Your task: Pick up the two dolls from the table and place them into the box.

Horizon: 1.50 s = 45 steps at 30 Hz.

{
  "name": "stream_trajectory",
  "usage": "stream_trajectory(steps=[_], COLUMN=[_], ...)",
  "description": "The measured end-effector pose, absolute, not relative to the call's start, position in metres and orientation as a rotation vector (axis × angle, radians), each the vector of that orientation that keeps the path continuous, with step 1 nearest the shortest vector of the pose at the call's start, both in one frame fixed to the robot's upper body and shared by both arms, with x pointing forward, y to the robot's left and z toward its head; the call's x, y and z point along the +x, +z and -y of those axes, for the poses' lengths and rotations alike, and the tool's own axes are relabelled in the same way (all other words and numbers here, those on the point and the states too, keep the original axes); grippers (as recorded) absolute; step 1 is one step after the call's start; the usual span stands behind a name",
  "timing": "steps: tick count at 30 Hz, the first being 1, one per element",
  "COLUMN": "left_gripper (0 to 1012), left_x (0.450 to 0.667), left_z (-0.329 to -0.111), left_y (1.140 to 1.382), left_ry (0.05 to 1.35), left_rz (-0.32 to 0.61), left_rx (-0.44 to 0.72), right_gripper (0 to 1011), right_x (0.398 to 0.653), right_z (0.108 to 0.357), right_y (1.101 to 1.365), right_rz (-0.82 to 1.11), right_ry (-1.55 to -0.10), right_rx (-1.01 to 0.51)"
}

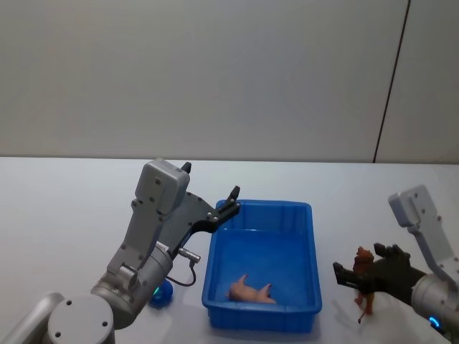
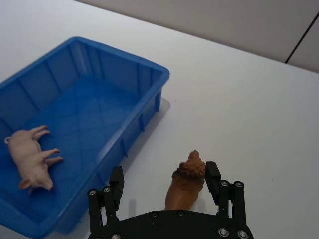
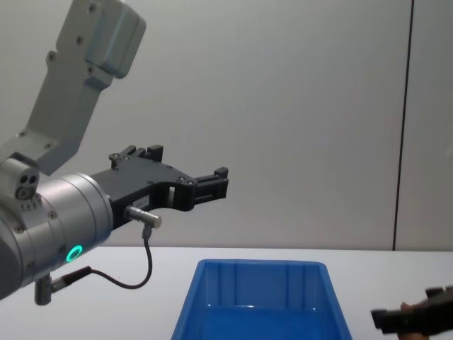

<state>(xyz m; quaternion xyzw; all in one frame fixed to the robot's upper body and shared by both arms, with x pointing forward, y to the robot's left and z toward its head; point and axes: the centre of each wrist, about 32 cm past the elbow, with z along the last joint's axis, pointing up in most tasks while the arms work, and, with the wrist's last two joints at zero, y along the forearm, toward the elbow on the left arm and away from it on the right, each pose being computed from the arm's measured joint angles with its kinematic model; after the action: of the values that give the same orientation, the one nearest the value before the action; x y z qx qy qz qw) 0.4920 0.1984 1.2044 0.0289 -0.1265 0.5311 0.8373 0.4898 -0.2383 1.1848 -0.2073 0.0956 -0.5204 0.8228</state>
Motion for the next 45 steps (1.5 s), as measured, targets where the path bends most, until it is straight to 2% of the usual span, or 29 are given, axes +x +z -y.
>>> stream_trajectory(steps=[17, 21, 25, 27, 28, 30, 31, 33, 36, 37, 40, 45], left_gripper=[1002, 1002, 1002, 1002, 1002, 1001, 1002, 1001, 1002, 1002, 1002, 1002], left_x=[0.492, 0.492, 0.492, 0.492, 0.492, 0.492, 0.492, 0.492, 0.492, 0.492, 0.492, 0.492], left_z=[-0.198, -0.198, -0.198, -0.198, -0.198, -0.198, -0.198, -0.198, -0.198, -0.198, -0.198, -0.198], left_y=[1.204, 1.204, 1.204, 1.204, 1.204, 1.204, 1.204, 1.204, 1.204, 1.204, 1.204, 1.204], left_ry=[1.124, 1.124, 1.124, 1.124, 1.124, 1.124, 1.124, 1.124, 1.124, 1.124, 1.124, 1.124], left_rz=[0.268, 0.268, 0.268, 0.268, 0.268, 0.268, 0.268, 0.268, 0.268, 0.268, 0.268, 0.268], left_rx=[0.061, 0.061, 0.061, 0.061, 0.061, 0.061, 0.061, 0.061, 0.061, 0.061, 0.061, 0.061], right_gripper=[1001, 942, 811, 794, 729, 663, 663, 560, 504, 445, 393, 393], right_x=[0.5, 0.502, 0.504, 0.504, 0.505, 0.506, 0.506, 0.507, 0.508, 0.508, 0.509, 0.509], right_z=[0.241, 0.241, 0.24, 0.24, 0.239, 0.238, 0.238, 0.238, 0.237, 0.237, 0.236, 0.235], right_y=[1.16, 1.157, 1.155, 1.155, 1.154, 1.153, 1.153, 1.152, 1.152, 1.152, 1.152, 1.156], right_rz=[-0.272, -0.281, -0.289, -0.29, -0.295, -0.298, -0.299, -0.302, -0.305, -0.306, -0.308, -0.29], right_ry=[-1.148, -1.152, -1.155, -1.156, -1.156, -1.156, -1.156, -1.156, -1.155, -1.155, -1.155, -1.162], right_rx=[-0.508, -0.517, -0.523, -0.524, -0.526, -0.527, -0.527, -0.527, -0.526, -0.525, -0.519, -0.497])
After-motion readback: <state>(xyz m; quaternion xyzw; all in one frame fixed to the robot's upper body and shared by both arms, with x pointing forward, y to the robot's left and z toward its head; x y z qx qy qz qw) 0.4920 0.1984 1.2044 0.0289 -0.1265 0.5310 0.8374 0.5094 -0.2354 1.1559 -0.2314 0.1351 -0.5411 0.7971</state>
